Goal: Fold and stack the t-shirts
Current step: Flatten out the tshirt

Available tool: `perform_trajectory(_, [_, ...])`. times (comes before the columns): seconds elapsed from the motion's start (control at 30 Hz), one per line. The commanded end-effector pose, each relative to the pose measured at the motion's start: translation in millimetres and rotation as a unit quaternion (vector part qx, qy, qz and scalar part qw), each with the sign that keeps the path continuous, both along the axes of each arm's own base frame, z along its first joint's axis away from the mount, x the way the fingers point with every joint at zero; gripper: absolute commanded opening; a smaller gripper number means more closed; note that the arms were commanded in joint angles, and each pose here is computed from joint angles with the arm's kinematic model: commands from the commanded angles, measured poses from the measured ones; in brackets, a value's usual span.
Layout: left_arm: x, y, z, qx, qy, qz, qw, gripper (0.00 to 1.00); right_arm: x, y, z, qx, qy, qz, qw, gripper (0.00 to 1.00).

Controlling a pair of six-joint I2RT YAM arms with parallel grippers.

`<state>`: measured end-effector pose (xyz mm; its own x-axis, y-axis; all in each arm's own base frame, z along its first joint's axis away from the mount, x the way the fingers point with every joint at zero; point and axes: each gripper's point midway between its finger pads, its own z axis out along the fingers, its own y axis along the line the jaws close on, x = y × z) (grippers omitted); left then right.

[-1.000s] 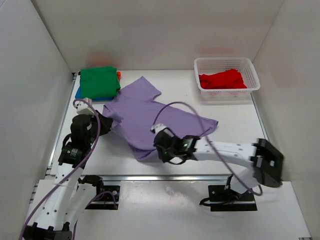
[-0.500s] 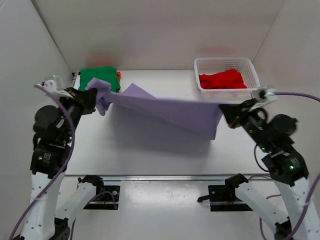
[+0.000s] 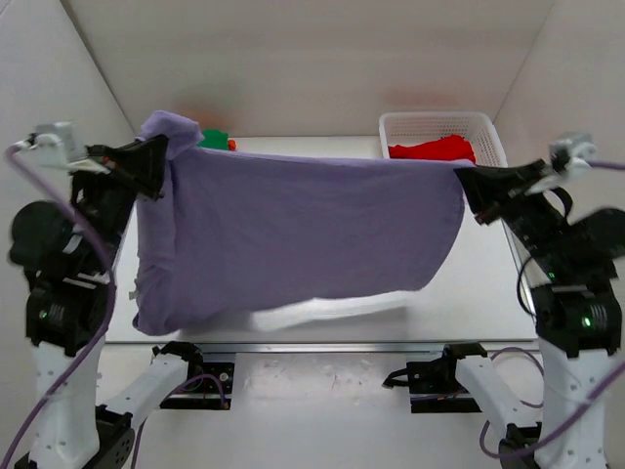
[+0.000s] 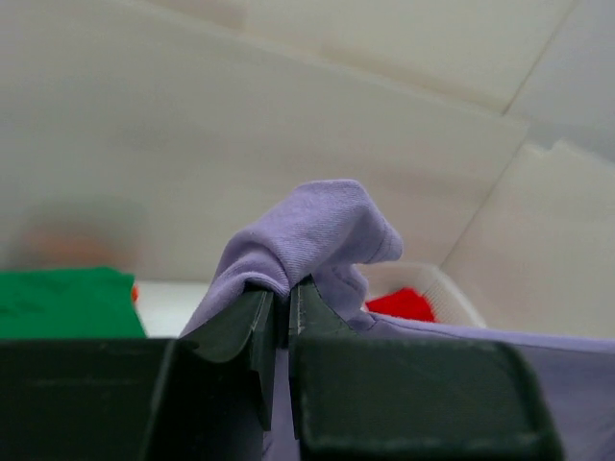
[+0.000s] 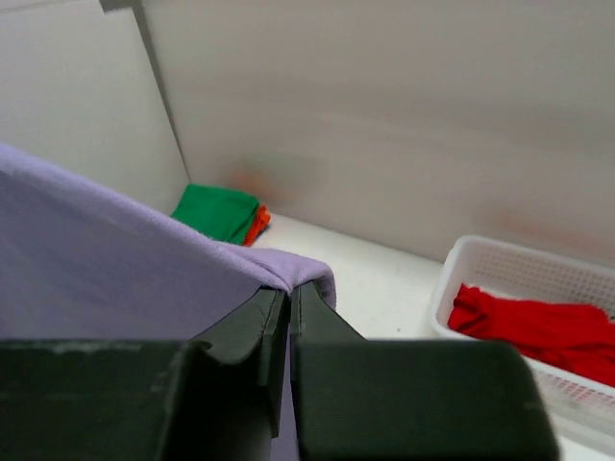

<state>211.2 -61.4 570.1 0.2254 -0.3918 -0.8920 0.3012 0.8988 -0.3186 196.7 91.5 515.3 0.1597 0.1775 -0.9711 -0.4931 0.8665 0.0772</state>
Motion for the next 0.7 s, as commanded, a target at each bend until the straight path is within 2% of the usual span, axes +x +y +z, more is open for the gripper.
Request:
perform_trajectory(0.0, [51, -6, -45, 0.033, 0.059, 0.017, 0.998, 0.00, 52, 9, -31, -0.010, 0.051, 0.017, 0.999, 0.00])
perform_trajectory(0.2, [122, -8, -141, 0.080, 0.159, 0.029, 0.984, 0.00, 128, 27, -88, -0.037, 0.123, 0.034, 0.991, 0.00])
perform_trajectory(0.27, [144, 1, -155, 0.087, 0.173, 0.051, 0.980, 0.00, 157, 34, -107, -0.045, 0.146, 0.035, 0.988, 0.00])
perform_trajectory(0.37, [184, 10, -163, 0.122, 0.194, 0.071, 0.971, 0.00, 189, 33, -110, -0.048, 0.151, 0.032, 0.987, 0.00])
perform_trajectory(0.4, [207, 22, -141, 0.135, 0.199, 0.091, 0.966, 0.00, 225, 29, -124, -0.046, 0.181, 0.038, 0.982, 0.00])
perform_trajectory(0.47, [222, 25, -73, 0.137, 0.154, 0.103, 0.973, 0.00, 234, 27, -80, -0.049, 0.154, 0.043, 0.986, 0.00])
perform_trajectory(0.5, [223, 28, -63, 0.140, 0.153, 0.108, 0.972, 0.00, 237, 25, -76, -0.059, 0.155, 0.035, 0.986, 0.00])
perform_trajectory(0.53, [214, 29, -21, 0.135, 0.104, 0.118, 0.978, 0.00, 233, 27, -47, -0.067, 0.122, 0.025, 0.990, 0.00])
perform_trajectory(0.6, [193, 34, 14, 0.118, 0.048, 0.122, 0.984, 0.00, 224, 20, 1, -0.066, 0.072, 0.017, 0.995, 0.00])
perform_trajectory(0.67, [161, 30, 40, 0.115, 0.015, 0.121, 0.986, 0.00, 217, 14, 18, -0.064, 0.067, 0.017, 0.996, 0.00])
